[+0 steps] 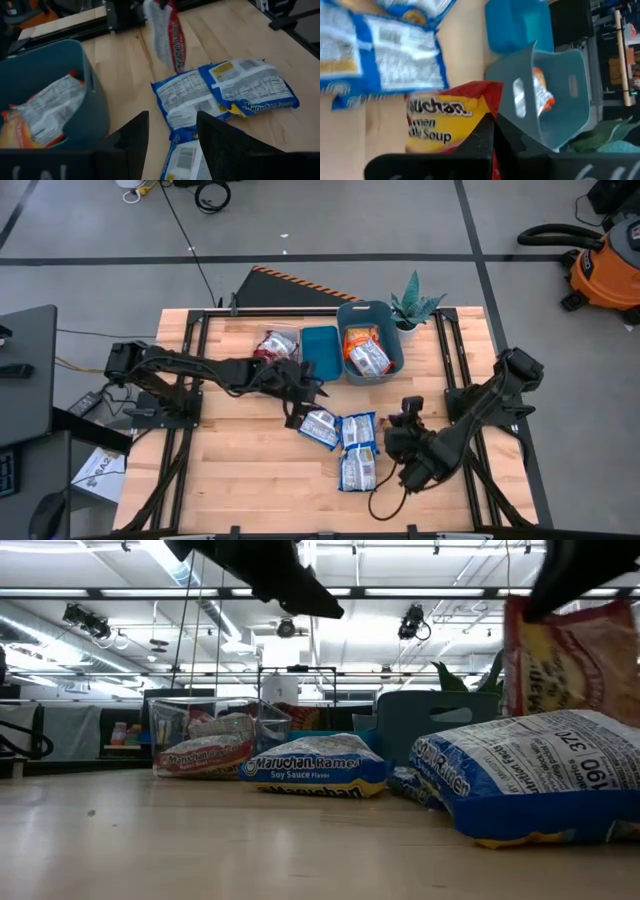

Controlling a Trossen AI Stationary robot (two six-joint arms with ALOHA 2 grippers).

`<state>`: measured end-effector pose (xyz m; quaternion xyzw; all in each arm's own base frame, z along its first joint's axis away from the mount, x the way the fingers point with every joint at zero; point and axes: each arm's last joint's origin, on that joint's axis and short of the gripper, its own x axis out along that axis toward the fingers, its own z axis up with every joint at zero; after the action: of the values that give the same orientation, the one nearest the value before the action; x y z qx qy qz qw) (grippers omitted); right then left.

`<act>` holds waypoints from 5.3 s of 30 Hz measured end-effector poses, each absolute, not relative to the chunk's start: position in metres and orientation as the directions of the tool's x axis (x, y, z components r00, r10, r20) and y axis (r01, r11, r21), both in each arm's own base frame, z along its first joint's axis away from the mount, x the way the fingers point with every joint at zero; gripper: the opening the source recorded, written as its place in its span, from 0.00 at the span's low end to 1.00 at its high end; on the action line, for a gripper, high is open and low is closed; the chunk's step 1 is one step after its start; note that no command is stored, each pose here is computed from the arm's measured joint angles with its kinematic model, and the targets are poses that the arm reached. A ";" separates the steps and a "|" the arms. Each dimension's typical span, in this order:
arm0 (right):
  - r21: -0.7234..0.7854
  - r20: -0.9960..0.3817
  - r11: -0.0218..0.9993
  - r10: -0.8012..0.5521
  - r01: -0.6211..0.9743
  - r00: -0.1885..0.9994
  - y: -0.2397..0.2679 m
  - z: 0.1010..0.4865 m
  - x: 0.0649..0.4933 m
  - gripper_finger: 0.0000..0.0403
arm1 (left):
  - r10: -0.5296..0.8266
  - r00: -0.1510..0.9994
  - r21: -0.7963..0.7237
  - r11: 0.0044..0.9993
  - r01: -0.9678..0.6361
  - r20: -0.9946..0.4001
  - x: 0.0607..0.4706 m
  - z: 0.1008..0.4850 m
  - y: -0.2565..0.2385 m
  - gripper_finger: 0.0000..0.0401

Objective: Sort Maruchan noodles
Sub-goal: Put the red noodle pack into the transparent bin, then put the blue noodle pack into the blue bin

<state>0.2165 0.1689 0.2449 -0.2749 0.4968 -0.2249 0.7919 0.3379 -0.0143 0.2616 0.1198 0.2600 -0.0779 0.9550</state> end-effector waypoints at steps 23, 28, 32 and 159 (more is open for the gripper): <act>-0.555 -0.560 0.831 -0.347 -0.030 0.752 0.107 0.297 0.308 0.02 | 0.137 0.740 0.220 0.975 0.015 -0.659 0.268 0.277 -0.036 0.43; -0.553 -0.458 0.833 -0.285 -0.019 0.842 0.094 0.307 0.330 0.02 | 0.216 0.706 0.254 0.966 -0.052 -0.674 0.236 0.253 -0.032 0.43; -0.502 -0.350 0.865 -0.183 -0.019 0.919 0.083 0.319 0.344 0.02 | 0.216 0.731 0.231 0.969 -0.081 -0.647 0.213 0.248 -0.028 0.43; -0.225 -0.794 0.952 -0.301 0.206 0.528 0.072 0.250 0.284 0.28 | 0.083 0.738 0.102 0.995 -0.019 -0.670 0.291 0.219 -0.033 0.43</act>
<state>0.2840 0.0717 0.2504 -0.0516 0.4633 -0.1453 0.8727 0.2907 -0.0334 0.2194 0.0441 0.3611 0.0272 0.9311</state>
